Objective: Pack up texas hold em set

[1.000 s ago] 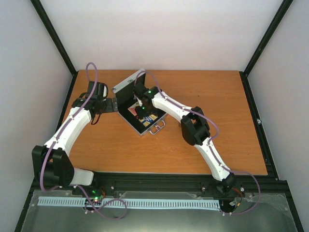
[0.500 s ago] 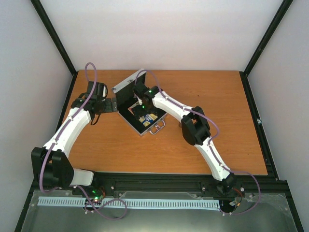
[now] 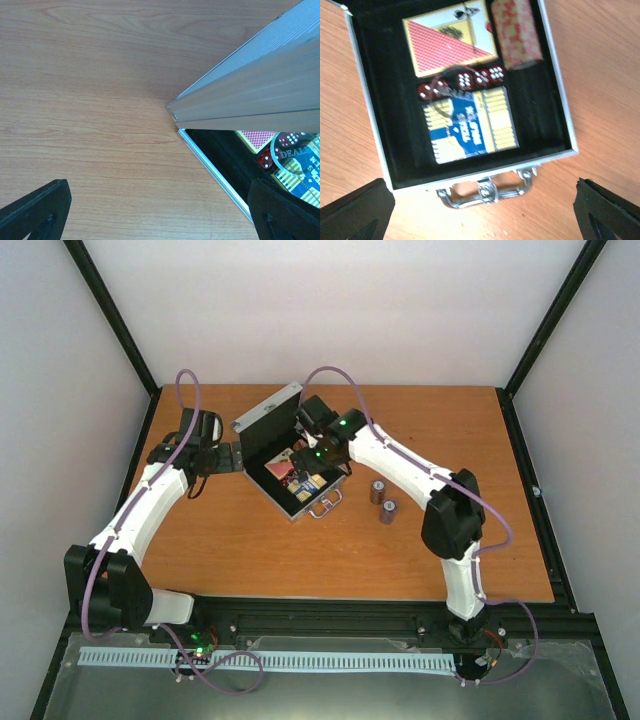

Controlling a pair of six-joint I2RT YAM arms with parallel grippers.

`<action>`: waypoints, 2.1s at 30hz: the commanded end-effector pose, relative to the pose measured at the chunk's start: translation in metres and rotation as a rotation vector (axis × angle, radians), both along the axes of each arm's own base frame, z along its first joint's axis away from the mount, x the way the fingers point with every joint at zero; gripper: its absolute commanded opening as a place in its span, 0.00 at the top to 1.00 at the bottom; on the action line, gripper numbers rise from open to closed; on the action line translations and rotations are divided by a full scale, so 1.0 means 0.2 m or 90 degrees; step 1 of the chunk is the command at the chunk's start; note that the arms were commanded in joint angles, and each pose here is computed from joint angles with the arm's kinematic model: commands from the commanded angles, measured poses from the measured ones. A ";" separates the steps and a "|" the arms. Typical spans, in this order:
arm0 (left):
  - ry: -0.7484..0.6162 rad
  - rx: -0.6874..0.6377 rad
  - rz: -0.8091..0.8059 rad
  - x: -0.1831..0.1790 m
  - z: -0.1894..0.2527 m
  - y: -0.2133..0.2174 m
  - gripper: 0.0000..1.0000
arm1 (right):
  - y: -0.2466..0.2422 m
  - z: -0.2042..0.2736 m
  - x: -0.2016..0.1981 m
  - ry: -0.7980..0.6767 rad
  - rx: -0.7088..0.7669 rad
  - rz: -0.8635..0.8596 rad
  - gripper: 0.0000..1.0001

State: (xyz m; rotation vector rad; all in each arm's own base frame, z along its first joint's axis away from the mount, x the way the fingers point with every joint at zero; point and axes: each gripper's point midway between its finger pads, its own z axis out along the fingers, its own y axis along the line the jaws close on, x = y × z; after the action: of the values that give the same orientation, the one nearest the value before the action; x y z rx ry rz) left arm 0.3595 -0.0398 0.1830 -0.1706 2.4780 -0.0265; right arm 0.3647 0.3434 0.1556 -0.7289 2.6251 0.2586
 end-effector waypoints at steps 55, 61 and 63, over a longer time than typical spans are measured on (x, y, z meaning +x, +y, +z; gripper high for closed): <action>0.002 -0.004 0.005 0.01 -0.02 0.00 0.00 | -0.84 -0.56 -0.06 0.131 -0.170 -0.161 0.50; 0.001 -0.005 0.003 -0.02 0.00 0.00 0.00 | -0.84 -0.55 -0.06 0.128 -0.169 -0.162 0.85; -0.003 -0.003 0.002 -0.02 0.01 0.01 0.00 | -0.82 -0.50 -0.05 0.118 -0.150 -0.161 0.89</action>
State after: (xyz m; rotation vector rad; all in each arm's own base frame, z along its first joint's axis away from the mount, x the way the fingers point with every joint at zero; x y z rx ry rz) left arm 0.3580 -0.0420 0.1705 -0.1645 2.5116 -0.0349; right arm 0.3519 0.1773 0.0504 -0.4707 2.9394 -0.1008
